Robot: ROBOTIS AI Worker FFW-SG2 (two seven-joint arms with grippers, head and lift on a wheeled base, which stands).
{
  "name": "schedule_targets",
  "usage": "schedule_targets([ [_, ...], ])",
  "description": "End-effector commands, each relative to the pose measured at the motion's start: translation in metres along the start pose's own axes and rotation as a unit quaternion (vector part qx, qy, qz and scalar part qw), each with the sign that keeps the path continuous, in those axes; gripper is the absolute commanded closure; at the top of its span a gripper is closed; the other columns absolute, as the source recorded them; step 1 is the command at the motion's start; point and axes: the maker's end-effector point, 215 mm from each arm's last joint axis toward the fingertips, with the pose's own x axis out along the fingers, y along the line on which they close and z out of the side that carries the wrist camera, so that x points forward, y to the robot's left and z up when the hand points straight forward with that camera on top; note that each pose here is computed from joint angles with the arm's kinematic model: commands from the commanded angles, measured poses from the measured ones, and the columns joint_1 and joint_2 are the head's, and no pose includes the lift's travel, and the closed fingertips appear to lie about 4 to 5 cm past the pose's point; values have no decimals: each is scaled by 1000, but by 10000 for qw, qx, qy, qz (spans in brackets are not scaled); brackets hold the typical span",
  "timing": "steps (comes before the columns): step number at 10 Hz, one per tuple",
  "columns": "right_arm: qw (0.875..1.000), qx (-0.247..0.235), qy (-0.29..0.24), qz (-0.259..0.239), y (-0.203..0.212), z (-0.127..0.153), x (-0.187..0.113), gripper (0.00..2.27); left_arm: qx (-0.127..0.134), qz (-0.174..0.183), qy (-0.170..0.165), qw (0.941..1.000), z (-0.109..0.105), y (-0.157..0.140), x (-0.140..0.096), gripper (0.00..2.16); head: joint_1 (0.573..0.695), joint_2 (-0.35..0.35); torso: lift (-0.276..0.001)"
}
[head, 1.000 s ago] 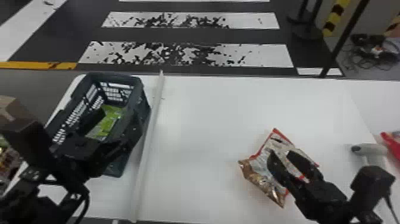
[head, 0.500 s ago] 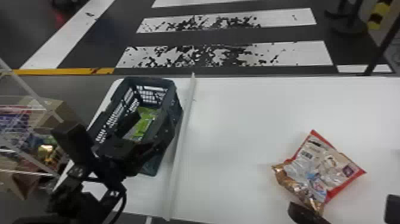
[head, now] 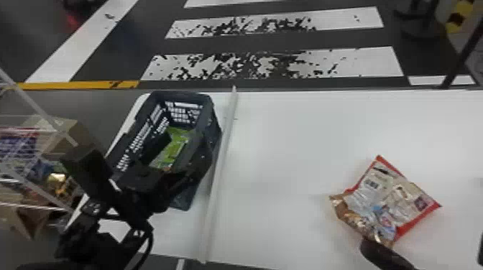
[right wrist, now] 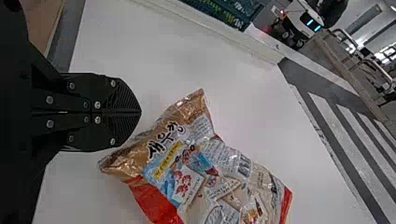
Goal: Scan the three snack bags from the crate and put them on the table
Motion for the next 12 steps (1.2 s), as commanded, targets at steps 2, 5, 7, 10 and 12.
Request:
schedule_targets([
  [2,9988,-146,-274,-378,-29,19,0,2243,23,-37,-20,10000,2,-3,-4,12,695,140,-94],
  [5,9966,-100,-443,-693,-63,37,-10,2243,32,-44,-55,10000,6,-6,-6,12,695,77,-94],
  [7,9972,-31,-442,-599,-60,42,-16,2243,10,-75,-58,10000,5,-9,-4,12,695,36,-94],
  [10,9984,68,-524,-224,-28,72,-28,2243,27,-98,-92,9999,10,-10,-6,12,695,42,-94],
  [12,9945,-196,-1001,-247,-32,115,-12,2243,47,-102,-155,9998,18,-13,-7,12,695,43,-94],
])
